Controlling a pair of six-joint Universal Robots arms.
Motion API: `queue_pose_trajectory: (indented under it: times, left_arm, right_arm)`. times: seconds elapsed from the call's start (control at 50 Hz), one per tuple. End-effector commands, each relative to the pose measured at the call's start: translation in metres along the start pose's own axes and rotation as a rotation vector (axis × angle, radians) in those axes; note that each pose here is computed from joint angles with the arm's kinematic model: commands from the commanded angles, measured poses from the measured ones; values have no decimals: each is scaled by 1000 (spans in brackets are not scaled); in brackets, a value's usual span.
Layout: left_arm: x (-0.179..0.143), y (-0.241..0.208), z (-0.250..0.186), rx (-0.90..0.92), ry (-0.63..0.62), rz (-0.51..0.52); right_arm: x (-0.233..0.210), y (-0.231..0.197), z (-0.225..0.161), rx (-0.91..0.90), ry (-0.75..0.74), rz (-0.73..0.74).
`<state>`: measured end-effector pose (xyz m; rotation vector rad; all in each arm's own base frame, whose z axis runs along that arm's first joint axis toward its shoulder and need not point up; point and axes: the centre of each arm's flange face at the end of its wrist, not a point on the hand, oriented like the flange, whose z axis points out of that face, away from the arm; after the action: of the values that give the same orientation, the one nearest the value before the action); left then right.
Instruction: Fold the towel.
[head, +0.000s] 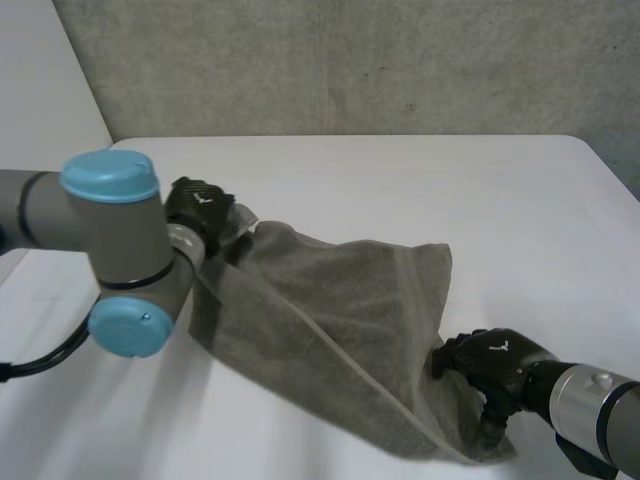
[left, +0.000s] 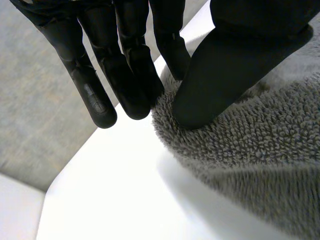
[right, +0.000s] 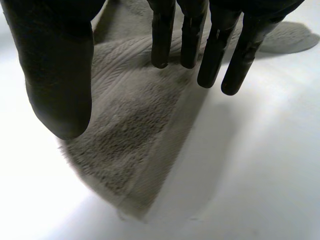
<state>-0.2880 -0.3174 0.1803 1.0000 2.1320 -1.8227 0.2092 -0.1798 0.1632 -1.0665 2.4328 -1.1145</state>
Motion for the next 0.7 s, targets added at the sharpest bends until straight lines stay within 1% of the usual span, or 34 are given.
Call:
queue_pose_trajectory:
  times: [0.02, 0.16, 0.34, 0.54, 0.58, 0.6, 0.64, 0.66, 0.7]
  left_arm:
    - [-16, 13, -17, -22, -35, -84]
    - [-15, 19, -19, -34, -38, -128]
    - [-13, 25, -21, -53, -33, -129]
    - [-16, 26, -20, -56, -43, -142]
    - [-19, 25, -21, -56, -49, -184]
    - [-19, 25, -21, -56, -49, -185]
    - [-21, 23, -22, -50, -53, -227]
    - [-21, 23, -22, -50, -53, -227]
    - [-23, 22, -22, -47, -56, -260]
  right_arm:
    - [-9, 5, -4, 6, -53, -4]
    - [-20, 11, -7, 14, -111, -3]
    - [-28, 14, -5, 27, -123, -15]
    - [-26, 17, 2, 58, -101, -12]
    - [-26, 17, 4, 61, -101, -6]
    - [-25, 17, 5, 64, -98, -6]
    - [-25, 17, 5, 66, -98, -7]
    - [-25, 17, 5, 66, -98, -7]
    - [-25, 18, 6, 62, -100, -5]
